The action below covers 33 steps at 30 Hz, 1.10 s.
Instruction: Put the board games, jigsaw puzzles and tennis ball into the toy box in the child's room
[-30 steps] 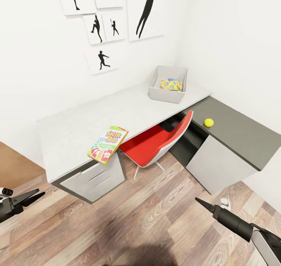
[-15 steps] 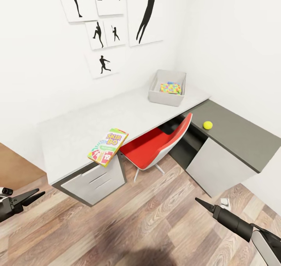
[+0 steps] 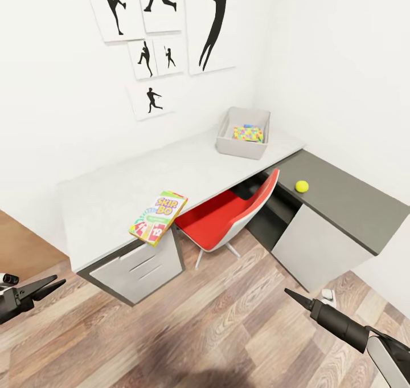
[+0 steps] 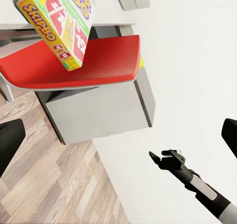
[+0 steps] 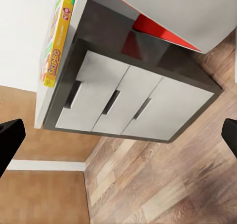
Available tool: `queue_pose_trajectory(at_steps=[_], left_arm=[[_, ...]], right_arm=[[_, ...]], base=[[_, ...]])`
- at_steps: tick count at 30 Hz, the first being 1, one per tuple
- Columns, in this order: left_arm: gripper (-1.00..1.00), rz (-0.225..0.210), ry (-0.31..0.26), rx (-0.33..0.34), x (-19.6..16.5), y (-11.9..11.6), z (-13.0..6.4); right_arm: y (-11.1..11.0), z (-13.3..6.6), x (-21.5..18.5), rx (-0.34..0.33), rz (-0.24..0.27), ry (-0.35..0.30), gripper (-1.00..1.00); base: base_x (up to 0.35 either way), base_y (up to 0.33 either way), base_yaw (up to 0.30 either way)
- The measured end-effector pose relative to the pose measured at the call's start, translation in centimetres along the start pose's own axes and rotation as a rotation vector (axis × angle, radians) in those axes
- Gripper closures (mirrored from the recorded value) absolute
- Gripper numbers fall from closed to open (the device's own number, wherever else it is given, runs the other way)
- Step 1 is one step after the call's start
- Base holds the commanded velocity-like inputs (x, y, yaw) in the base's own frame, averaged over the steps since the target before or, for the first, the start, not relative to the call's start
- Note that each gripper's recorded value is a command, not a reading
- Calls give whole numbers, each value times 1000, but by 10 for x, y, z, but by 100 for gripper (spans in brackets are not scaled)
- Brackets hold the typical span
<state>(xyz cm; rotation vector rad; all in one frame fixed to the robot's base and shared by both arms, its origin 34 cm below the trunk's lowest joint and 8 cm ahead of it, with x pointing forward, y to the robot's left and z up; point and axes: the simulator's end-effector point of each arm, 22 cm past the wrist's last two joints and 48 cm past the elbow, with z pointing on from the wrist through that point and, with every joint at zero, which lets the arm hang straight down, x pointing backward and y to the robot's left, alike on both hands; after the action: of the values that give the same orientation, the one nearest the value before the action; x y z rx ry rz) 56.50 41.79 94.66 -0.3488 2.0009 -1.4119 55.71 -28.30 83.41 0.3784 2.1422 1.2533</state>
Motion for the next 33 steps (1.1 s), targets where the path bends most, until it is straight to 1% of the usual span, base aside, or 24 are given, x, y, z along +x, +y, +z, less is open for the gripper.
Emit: queue_pose_trajectory(at_steps=[33], left_arm=[[-100,38,-17,28,-9,-21,-3]], right_arm=[[20,-4,-15,-26,-36,-27,-100]], base=[[0,0,0]])
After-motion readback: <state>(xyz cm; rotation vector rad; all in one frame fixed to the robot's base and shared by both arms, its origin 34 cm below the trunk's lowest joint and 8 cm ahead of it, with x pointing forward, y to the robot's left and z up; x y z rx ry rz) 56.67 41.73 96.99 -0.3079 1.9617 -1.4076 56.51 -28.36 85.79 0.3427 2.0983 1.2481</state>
